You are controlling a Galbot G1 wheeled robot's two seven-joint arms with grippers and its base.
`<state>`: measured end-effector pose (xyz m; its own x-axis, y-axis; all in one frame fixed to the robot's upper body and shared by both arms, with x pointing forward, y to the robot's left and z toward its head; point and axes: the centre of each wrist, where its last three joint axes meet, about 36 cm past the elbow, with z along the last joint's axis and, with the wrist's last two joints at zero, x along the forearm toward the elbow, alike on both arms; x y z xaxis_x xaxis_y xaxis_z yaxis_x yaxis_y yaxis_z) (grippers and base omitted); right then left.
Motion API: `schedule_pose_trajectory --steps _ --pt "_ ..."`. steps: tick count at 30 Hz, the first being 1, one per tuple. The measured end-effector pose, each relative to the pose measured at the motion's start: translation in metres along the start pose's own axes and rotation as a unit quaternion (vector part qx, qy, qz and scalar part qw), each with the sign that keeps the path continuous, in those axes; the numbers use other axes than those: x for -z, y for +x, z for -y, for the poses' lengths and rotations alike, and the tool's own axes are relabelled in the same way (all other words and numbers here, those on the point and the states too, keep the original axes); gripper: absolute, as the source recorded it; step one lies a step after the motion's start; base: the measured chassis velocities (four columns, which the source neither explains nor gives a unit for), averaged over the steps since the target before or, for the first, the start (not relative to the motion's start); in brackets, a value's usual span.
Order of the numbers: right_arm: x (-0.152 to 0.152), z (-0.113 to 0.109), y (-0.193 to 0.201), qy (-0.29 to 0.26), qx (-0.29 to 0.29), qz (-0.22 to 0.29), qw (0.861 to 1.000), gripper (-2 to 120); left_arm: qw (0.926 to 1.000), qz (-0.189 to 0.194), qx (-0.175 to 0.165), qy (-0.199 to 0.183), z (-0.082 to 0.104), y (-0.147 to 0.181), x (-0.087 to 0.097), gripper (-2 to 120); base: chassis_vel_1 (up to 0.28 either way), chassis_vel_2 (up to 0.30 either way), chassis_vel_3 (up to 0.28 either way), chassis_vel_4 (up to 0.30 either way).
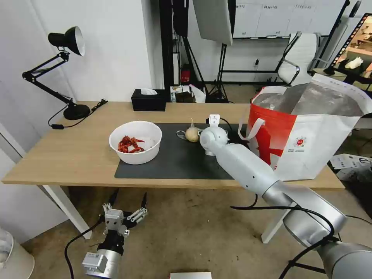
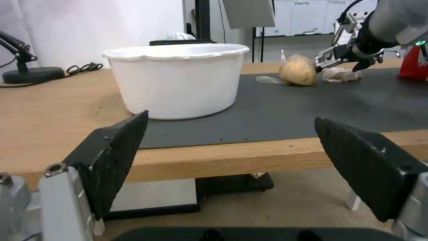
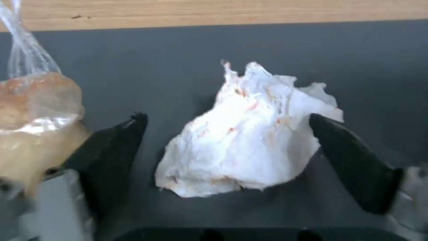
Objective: Pick up the trash from the table and place it into the takeout bag.
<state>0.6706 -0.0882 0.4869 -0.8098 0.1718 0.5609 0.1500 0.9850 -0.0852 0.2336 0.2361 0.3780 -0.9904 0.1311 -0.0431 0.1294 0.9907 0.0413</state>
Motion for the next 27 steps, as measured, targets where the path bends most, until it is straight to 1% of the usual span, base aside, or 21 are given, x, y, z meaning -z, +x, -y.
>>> schedule_pose_trajectory --steps 1,3,5,6,7,8,10,11,13,14,18,19,22,23,25,27 --pt "0.0 0.0 0.0 0.0 0.0 0.0 1.0 92 1.0 0.0 0.0 0.0 0.0 0.0 0.0 100 0.0 0.0 0.0 0.0" --pt "0.0006 0.0016 0.0018 -0.007 -0.001 -0.007 1.0 82 1.0 0.0 0.0 0.0 0.0003 0.0003 -0.0001 100 0.0 0.0 0.0 0.0" --pt "0.0006 0.0016 0.0018 -0.007 -0.001 -0.007 1.0 82 1.0 0.0 0.0 0.0 0.0003 0.0003 -0.0001 100 0.0 0.0 0.0 0.0" --pt "0.0007 0.0026 0.0023 -0.011 -0.003 -0.01 1.0 70 1.0 -0.001 -0.001 0.001 0.0006 0.0008 -0.0002 100 0.0 0.0 0.0 0.0" --pt "0.0004 0.0029 0.0026 -0.013 -0.003 -0.011 1.0 65 1.0 -0.001 -0.001 0.001 0.0008 0.0012 -0.0003 100 0.0 0.0 0.0 0.0" --pt "0.0004 0.0029 0.0026 -0.013 -0.003 -0.011 1.0 65 1.0 -0.001 -0.001 0.001 0.0008 0.0012 -0.0003 100 0.0 0.0 0.0 0.0" --pt "-0.0007 0.0032 0.0026 -0.015 -0.005 -0.014 1.0 57 1.0 -0.002 -0.001 0.001 0.0009 0.0015 -0.0004 100 0.0 0.0 0.0 0.0" --pt "-0.0007 0.0032 0.0026 -0.015 -0.005 -0.014 1.0 57 1.0 -0.002 -0.001 0.001 0.0009 0.0015 -0.0004 100 0.0 0.0 0.0 0.0" --pt "-0.0034 0.0031 0.0024 -0.016 -0.006 -0.017 1.0 44 1.0 -0.002 -0.001 0.001 0.0006 0.0015 -0.0004 100 0.0 0.0 0.0 0.0" --pt "-0.0034 0.0031 0.0024 -0.016 -0.006 -0.017 1.0 44 1.0 -0.002 -0.001 0.001 0.0006 0.0015 -0.0004 100 0.0 0.0 0.0 0.0" --pt "-0.0047 0.0021 0.0025 -0.018 -0.004 -0.019 1.0 26 1.0 -0.002 -0.001 0.001 0.0002 0.0015 -0.0008 100 0.0 0.0 0.0 0.0" --pt "-0.0047 0.0021 0.0025 -0.018 -0.004 -0.019 1.0 26 1.0 -0.002 -0.001 0.001 0.0002 0.0015 -0.0008 100 0.0 0.0 0.0 0.0" --pt "-0.0044 0.002 0.0027 -0.021 -0.003 -0.02 1.0 13 1.0 -0.003 0.0 0.001 -0.0004 0.001 -0.0018 100 0.0 0.0 0.0 0.0" --pt "-0.0044 0.002 0.0027 -0.021 -0.003 -0.02 1.0 13 1.0 -0.003 0.0 0.001 -0.0004 0.001 -0.0018 100 0.0 0.0 0.0 0.0" --pt "-0.0038 0.0028 0.0026 -0.025 -0.003 -0.02 0.999 1 1.0 -0.002 0.0 0.003 -0.0011 -0.0001 -0.002 100 0.0 0.0 0.0 0.0" --pt "-0.0037 0.0035 0.0024 -0.029 -0.003 -0.019 0.999 0 1.0 -0.002 0.0 0.004 -0.0013 -0.0005 -0.0022 100 0.0 0.0 0.0 0.0"
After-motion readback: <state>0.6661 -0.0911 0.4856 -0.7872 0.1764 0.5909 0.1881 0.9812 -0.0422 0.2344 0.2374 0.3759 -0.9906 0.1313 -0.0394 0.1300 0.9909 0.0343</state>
